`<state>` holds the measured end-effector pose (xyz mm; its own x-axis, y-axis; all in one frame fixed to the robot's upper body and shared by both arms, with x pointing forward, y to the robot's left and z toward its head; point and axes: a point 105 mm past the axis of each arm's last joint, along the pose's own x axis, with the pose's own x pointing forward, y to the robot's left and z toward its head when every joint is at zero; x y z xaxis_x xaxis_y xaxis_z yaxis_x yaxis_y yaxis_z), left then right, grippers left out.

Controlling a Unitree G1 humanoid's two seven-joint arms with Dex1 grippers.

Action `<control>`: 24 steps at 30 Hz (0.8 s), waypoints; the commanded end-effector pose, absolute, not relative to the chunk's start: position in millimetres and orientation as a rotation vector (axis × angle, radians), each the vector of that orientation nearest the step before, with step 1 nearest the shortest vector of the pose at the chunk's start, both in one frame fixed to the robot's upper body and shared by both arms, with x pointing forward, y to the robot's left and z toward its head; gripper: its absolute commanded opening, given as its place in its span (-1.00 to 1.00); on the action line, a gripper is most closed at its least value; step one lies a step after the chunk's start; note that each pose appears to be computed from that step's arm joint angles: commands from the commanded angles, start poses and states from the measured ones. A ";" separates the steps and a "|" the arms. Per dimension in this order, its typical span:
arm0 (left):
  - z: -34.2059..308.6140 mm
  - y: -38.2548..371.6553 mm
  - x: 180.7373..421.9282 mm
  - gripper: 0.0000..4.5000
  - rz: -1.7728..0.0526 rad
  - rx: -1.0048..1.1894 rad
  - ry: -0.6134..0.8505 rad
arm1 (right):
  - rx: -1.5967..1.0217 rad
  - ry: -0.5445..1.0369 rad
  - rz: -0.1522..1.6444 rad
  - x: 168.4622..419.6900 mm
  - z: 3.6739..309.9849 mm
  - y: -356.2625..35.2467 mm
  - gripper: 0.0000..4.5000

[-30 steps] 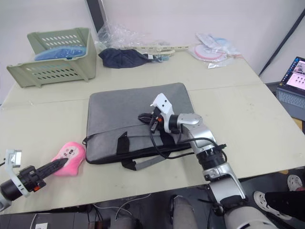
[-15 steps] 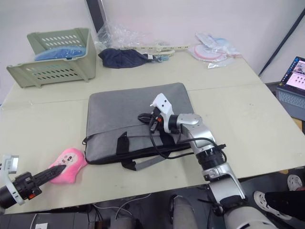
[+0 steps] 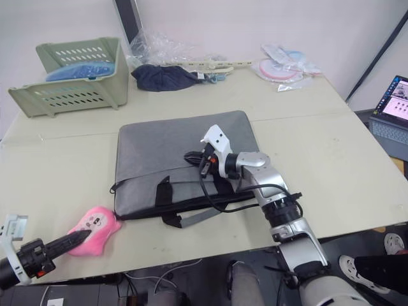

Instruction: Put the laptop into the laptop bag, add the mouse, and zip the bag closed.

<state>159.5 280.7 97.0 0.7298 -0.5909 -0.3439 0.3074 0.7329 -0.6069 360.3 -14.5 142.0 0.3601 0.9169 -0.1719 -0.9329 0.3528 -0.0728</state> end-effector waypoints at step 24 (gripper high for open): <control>82.7 225.6 138.9 -0.98 -0.734 -0.621 0.675 | -0.165 0.354 1.178 352.1 78.2 -15.9 -1.00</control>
<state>149.2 242.1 88.5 0.6196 -0.7133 -0.3275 0.3841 0.6394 -0.6660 360.3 -11.1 141.2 0.3553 0.9190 -0.1708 -0.9347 0.3491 -0.0663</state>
